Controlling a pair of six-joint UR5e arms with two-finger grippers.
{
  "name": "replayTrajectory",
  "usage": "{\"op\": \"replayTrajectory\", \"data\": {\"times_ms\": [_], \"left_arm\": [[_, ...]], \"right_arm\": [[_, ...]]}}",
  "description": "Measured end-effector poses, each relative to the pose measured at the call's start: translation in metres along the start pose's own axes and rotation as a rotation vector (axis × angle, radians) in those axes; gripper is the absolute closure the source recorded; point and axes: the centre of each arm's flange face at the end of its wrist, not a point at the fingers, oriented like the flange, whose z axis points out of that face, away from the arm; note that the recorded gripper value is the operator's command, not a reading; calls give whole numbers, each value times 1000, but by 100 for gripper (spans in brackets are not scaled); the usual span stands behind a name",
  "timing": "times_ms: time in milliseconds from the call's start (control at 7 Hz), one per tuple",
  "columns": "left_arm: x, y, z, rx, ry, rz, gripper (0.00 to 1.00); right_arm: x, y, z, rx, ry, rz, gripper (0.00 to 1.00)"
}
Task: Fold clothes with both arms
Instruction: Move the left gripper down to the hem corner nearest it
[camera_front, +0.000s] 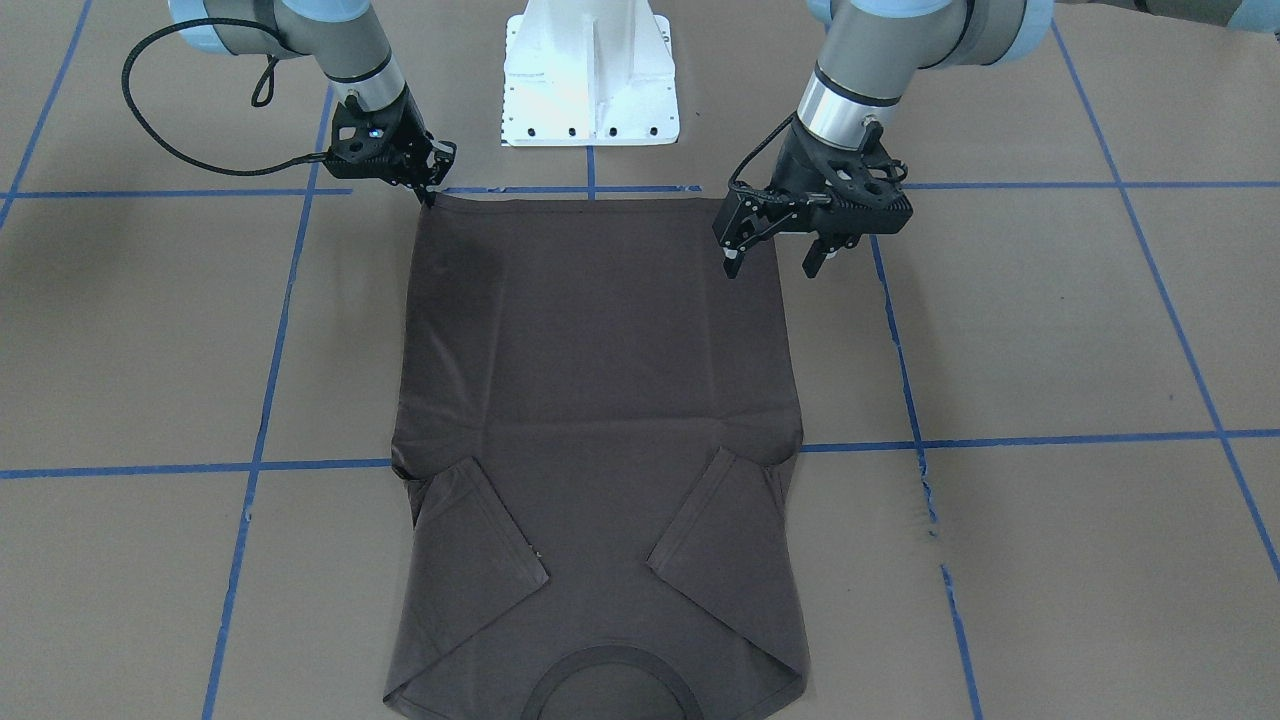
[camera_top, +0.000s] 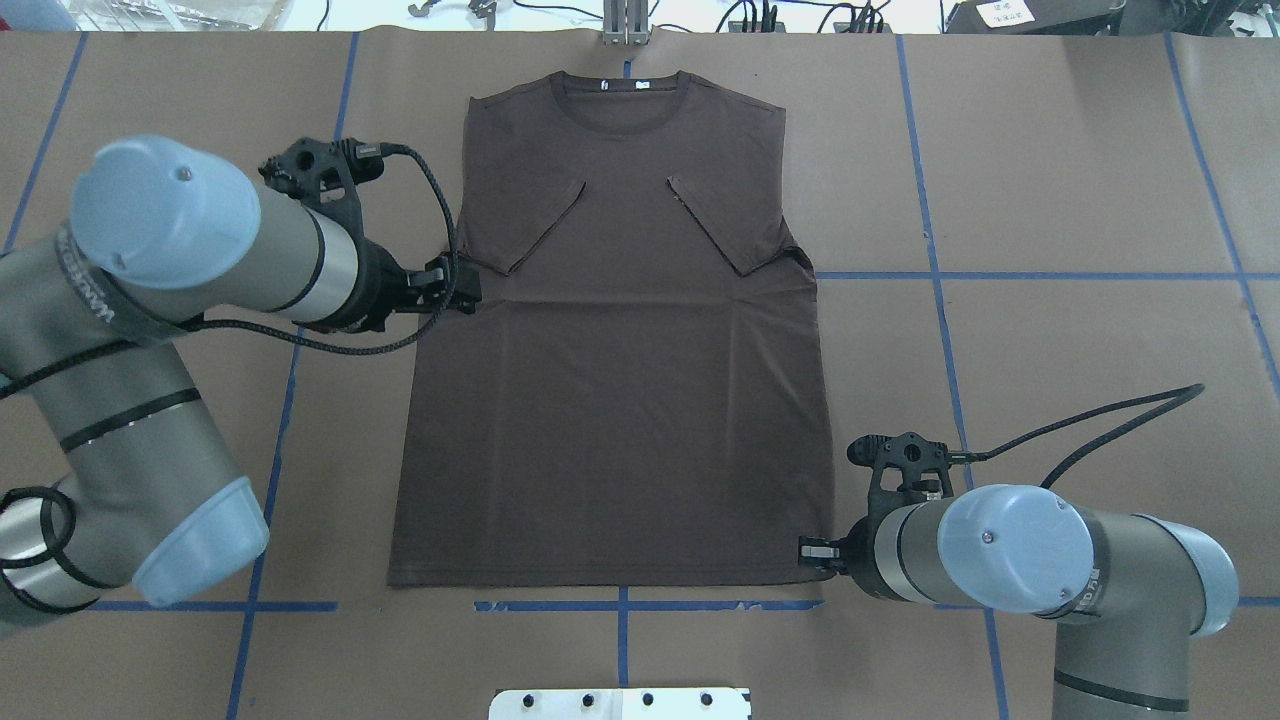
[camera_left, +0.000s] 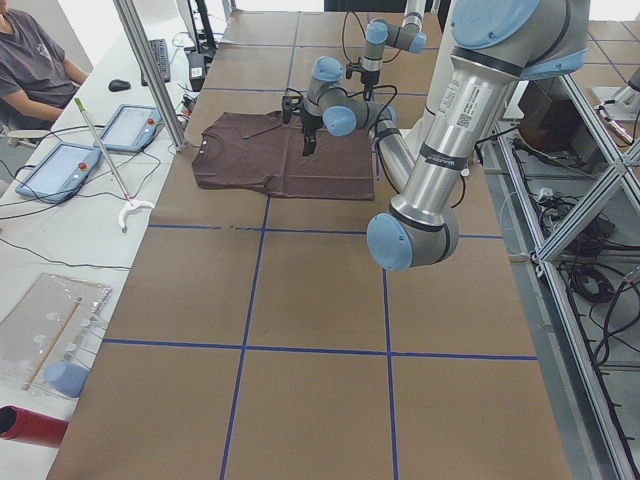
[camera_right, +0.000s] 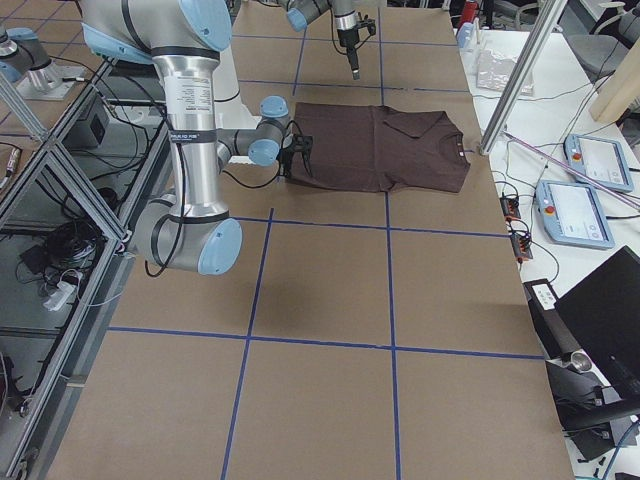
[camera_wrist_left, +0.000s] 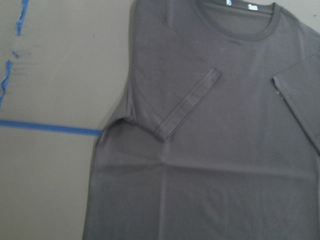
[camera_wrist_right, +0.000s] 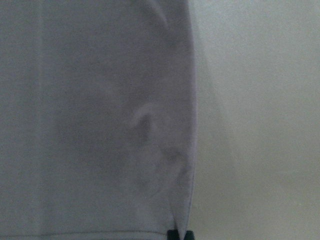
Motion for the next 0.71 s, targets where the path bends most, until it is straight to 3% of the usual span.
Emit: {"op": "replayTrajectory", "data": {"times_ms": [143, 429, 714], "left_arm": [[-11, 48, 19, -50, -30, -63, 0], [-29, 142, 45, -93, -92, -170, 0], [-55, 179, 67, -76, -162, -229, 0]], "right_arm": [[-2, 0, -7, 2, -12, -2, 100], [-7, 2, -23, 1, -45, -9, 100], [-12, 3, -32, 0, -66, -13, 100]]}}
